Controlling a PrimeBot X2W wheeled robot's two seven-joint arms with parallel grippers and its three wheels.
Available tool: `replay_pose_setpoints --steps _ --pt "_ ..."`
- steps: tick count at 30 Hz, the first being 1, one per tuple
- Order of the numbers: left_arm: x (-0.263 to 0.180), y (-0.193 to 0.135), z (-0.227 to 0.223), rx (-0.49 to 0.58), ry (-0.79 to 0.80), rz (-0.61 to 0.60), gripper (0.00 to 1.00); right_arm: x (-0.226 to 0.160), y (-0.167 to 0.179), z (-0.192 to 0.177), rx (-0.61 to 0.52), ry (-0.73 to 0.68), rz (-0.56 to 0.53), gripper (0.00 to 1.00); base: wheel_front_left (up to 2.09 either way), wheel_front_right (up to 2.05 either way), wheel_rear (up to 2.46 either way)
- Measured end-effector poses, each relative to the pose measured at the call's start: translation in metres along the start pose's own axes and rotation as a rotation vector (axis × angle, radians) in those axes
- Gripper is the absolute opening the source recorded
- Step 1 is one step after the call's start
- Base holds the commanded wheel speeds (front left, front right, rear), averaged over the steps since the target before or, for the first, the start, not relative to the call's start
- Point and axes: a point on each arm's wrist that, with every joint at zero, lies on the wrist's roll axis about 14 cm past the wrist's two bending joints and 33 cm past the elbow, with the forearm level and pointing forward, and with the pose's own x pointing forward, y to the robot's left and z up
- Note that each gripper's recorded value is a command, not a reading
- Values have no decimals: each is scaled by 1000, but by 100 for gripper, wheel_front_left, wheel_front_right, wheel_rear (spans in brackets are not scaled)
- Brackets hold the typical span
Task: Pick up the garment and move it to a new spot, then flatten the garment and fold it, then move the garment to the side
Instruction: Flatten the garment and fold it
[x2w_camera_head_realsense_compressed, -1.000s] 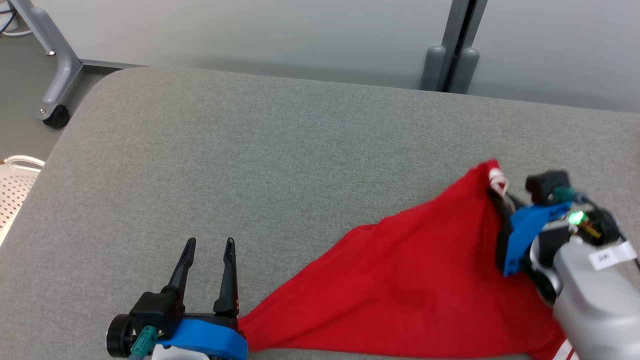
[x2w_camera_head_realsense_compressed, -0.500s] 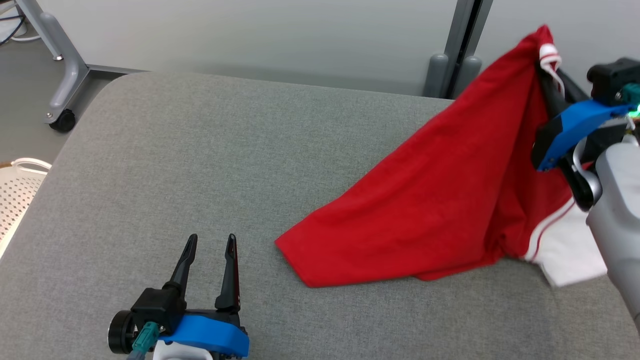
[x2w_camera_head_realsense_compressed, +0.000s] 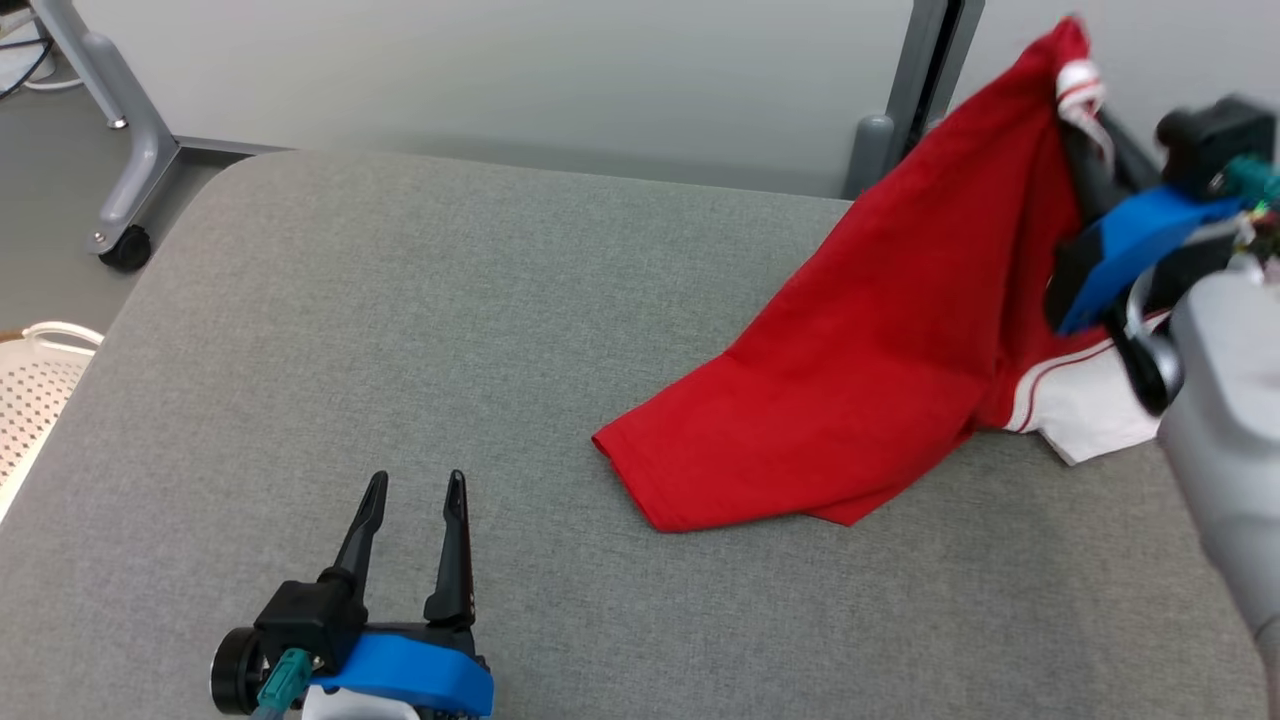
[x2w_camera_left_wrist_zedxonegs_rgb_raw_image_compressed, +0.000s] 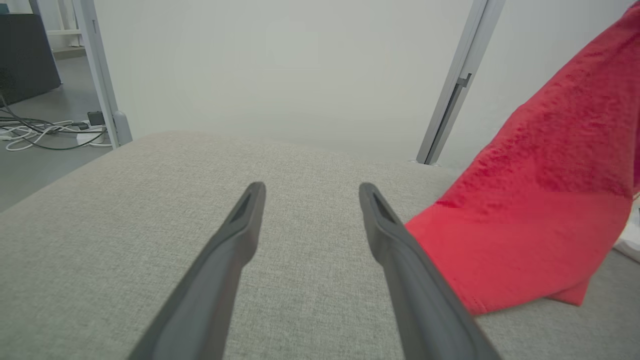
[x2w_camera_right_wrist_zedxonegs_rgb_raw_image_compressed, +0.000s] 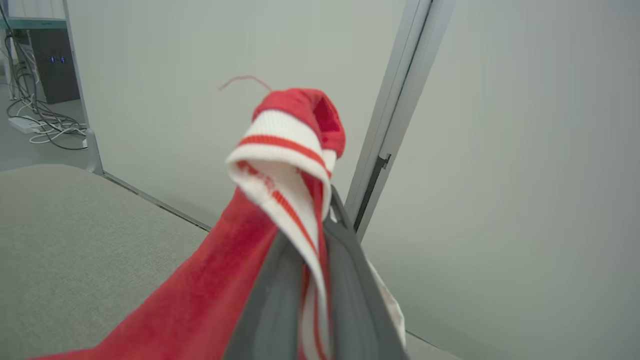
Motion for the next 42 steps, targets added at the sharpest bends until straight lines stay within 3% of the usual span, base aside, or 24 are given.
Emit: replay_pose_setpoints --steps 7,13,21,27,28,29,30,31,42 --pt "1 -10 -6 -3 15 -30 100 -53 23 -54 51 82 43 0 0 0 0" --pt "9 -25 -6 6 13 -82 100 -131 44 -106 142 176 48 0 0 0 0" --pt "15 -46 -5 11 10 -150 100 -224 62 -141 223 276 -6 0 0 0 0" --pt "14 -47 -4 15 6 -157 100 -271 70 -163 249 368 -39 0 0 0 0" --pt "14 -48 -5 17 8 -159 100 -274 72 -164 259 373 -43 14 0 0 0" --pt "13 -48 -6 17 11 -159 100 -275 74 -164 269 370 -49 14 0 0 0" --pt "12 -48 -6 17 13 -160 100 -274 74 -161 277 360 -55 71 0 0 0" --pt "12 -48 -7 17 15 -160 100 -272 74 -157 281 344 -60 100 0 0 0" --pt "11 -47 -6 20 10 -159 100 -242 25 -104 203 149 -138 100 0 0 0"
